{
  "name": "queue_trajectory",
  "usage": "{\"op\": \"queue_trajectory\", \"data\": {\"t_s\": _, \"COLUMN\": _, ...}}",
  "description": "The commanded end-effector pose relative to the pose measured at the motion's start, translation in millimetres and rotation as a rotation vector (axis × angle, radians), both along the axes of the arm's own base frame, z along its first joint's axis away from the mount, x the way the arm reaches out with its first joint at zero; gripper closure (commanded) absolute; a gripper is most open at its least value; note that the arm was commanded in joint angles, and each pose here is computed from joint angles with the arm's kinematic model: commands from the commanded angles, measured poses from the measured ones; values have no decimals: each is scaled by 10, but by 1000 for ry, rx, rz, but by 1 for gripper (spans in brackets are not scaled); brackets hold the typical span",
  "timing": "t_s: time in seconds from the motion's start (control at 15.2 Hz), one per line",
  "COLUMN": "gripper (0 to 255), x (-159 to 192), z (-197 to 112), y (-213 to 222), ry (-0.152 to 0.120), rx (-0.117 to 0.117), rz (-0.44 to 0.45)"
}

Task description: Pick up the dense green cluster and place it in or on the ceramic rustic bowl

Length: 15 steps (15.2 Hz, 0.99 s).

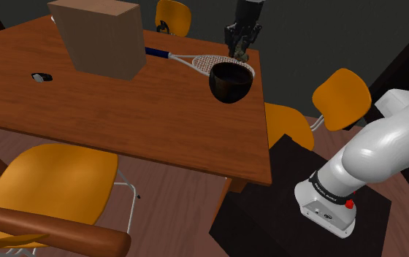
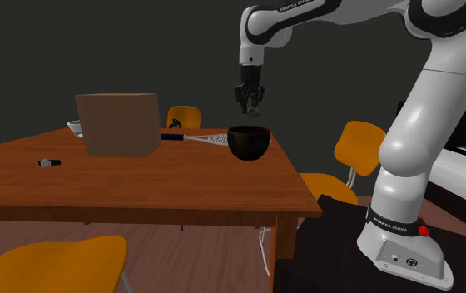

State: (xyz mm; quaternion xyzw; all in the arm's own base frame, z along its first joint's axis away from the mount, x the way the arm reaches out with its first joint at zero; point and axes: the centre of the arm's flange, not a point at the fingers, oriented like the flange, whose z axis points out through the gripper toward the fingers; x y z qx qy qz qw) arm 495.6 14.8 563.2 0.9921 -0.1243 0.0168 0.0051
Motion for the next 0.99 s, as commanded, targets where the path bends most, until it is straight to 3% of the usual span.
{"op": "queue_trajectory", "data": {"t_s": 0.0, "gripper": 255, "x": -1, "z": -109, "y": -13, "ry": 0, "rx": 0, "rz": 1}}
{"op": "queue_trajectory", "data": {"t_s": 0.59, "gripper": 255, "x": -1, "z": -578, "y": -13, "ry": 0, "rx": 0, "rz": 1}}
{"op": "queue_trajectory", "data": {"t_s": 0.92, "gripper": 255, "x": -1, "z": -578, "y": -13, "ry": 0, "rx": 0, "rz": 1}}
